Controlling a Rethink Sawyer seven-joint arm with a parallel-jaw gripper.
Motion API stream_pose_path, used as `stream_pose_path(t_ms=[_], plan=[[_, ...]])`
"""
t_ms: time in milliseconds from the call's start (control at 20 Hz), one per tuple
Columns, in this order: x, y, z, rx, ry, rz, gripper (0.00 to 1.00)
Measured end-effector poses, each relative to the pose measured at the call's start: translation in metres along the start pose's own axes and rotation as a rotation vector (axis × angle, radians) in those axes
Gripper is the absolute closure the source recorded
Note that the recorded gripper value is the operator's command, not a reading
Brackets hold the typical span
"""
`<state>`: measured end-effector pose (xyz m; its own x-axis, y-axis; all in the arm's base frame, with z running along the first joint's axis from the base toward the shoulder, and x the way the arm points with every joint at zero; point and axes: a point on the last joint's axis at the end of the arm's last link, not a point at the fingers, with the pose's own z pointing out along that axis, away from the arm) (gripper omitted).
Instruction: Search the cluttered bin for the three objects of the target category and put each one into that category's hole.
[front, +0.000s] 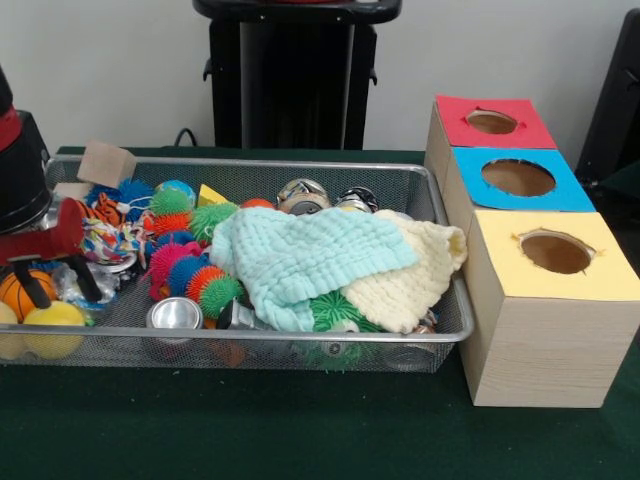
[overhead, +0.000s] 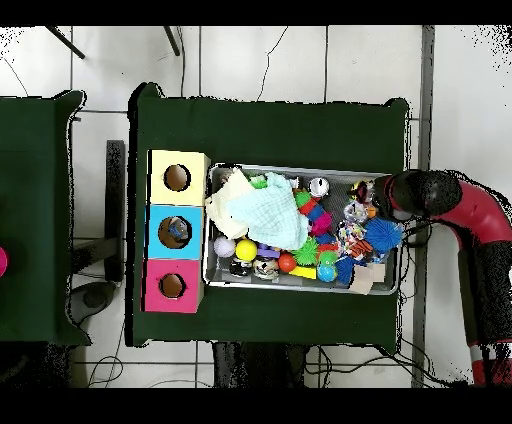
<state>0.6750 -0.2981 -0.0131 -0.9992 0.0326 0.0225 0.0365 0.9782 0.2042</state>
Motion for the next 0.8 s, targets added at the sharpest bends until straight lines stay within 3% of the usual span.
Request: stream_pose_path(t_ms=[800], plan=[[-0.0009, -0.0012, -0.0005, -0.012, 0.020, -0.097, 0.00]])
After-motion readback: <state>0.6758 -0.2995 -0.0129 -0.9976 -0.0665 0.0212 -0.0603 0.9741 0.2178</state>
